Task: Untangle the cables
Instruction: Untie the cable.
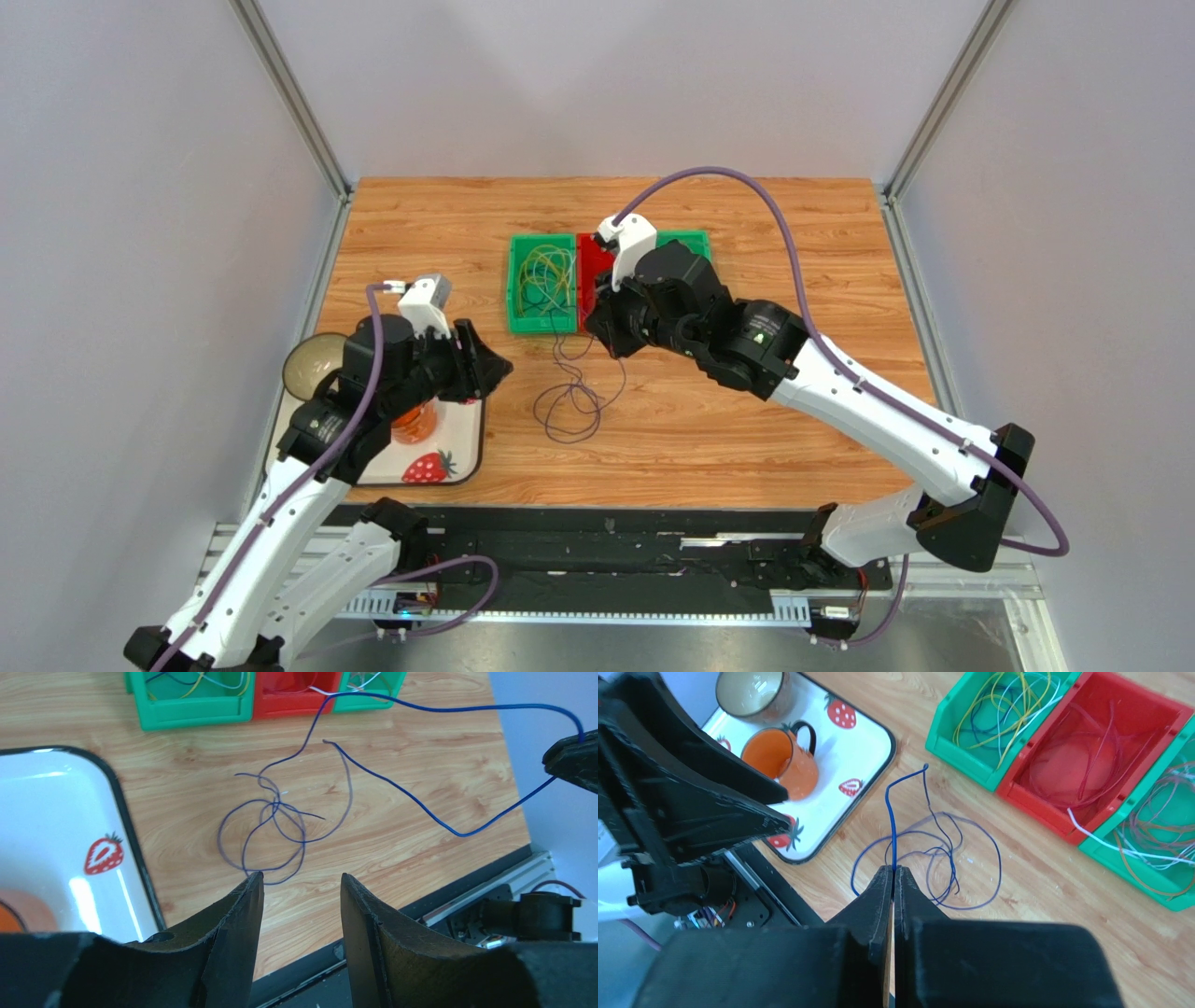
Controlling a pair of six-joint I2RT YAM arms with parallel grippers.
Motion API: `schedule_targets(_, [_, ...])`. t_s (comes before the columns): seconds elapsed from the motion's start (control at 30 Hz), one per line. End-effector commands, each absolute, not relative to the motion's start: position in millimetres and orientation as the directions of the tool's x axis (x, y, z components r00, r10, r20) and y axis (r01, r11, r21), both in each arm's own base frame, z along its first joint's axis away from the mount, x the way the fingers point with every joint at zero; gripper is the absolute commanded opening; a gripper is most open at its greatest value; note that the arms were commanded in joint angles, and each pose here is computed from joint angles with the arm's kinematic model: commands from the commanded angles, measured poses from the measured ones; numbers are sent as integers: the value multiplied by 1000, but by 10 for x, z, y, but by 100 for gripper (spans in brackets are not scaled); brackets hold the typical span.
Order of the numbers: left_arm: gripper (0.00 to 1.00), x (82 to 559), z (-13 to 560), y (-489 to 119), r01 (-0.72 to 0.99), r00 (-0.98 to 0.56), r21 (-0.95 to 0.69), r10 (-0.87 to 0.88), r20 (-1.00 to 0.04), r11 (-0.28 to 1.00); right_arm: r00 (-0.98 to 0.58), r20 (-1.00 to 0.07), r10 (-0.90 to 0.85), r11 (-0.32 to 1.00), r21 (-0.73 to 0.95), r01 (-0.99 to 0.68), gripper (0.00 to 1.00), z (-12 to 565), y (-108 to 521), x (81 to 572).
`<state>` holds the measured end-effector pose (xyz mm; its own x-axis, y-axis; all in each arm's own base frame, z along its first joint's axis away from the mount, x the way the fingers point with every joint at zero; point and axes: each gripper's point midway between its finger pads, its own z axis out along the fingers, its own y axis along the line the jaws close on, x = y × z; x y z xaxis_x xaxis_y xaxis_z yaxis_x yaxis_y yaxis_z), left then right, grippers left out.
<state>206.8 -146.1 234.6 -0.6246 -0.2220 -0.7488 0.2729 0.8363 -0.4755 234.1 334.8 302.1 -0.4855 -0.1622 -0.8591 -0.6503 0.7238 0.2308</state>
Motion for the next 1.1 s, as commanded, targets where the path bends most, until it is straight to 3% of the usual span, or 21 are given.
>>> schedule_targets(0.0, [53, 2174, 2494, -1722, 364, -599, -545, -259, -758, 755, -368, -929, -40, 718, 229, -657, 0, 3660, 3373, 2476])
schedule_targets(0.43, [52, 2462, 2070, -2112, 389, -637, -602, -269, -723, 697, -188, -973, 131, 749, 221, -624, 0, 4725, 3218, 2720])
schedule_targets(0.9, [48, 2971, 1004, -2620, 288, -766, -608, -203, -610, 740, -76, -969, 237, 720, 227, -656, 0, 5506, 3084, 2656])
schedule_targets(1.07, [57, 2989, 1140, -2814, 369, -714, -560, -159, -681, 742, -45, -968, 247, 725, 216, -654, 0, 5646, 3019, 2641])
